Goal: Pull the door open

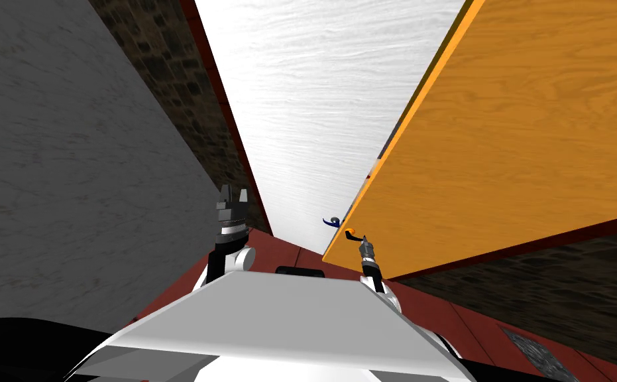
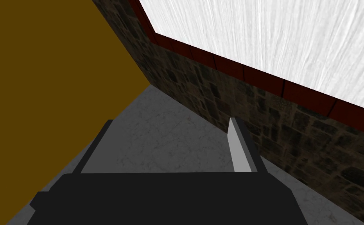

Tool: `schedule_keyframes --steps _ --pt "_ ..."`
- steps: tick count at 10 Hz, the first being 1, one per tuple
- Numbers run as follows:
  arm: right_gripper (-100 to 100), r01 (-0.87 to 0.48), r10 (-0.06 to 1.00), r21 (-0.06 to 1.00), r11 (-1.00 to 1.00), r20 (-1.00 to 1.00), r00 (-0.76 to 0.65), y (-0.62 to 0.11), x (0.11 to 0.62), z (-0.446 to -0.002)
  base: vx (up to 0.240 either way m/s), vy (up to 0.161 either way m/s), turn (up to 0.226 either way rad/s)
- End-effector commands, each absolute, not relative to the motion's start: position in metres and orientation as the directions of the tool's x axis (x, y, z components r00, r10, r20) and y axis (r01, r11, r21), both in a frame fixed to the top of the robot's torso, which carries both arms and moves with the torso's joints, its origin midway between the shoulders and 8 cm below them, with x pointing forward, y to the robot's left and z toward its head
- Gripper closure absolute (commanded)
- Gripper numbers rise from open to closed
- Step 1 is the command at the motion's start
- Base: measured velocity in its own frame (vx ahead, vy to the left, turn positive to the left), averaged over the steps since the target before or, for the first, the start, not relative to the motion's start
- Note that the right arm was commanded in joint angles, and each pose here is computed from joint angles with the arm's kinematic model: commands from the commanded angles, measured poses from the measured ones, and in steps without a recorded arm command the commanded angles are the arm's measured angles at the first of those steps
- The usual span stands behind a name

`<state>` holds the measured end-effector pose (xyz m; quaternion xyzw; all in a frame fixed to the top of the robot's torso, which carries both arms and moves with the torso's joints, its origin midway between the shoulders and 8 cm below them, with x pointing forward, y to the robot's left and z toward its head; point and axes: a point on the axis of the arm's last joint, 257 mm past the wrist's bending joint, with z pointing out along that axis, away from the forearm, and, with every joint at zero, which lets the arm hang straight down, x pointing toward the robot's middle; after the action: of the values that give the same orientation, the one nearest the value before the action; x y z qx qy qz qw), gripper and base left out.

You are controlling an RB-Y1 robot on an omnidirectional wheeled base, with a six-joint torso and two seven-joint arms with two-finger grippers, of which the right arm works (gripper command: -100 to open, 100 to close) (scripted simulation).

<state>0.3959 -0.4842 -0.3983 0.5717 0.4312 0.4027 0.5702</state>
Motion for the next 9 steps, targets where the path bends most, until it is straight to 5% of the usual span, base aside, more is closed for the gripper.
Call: schedule_keyframes --steps 1,6,9 --pt "100 0.047 0.943 0.998 0.031 -0.045 0.331 -0.502 0.382 -0.402 -0.122 0.001 0.008" --pt "100 0.061 0.932 0.997 0.039 -0.058 0.357 -0.521 0.368 -0.402 -0.121 0.021 0.056" --pt "100 0.049 0.938 0.998 0.032 -0.047 0.344 -0.514 0.374 -0.400 -0.165 -0.057 0.251"
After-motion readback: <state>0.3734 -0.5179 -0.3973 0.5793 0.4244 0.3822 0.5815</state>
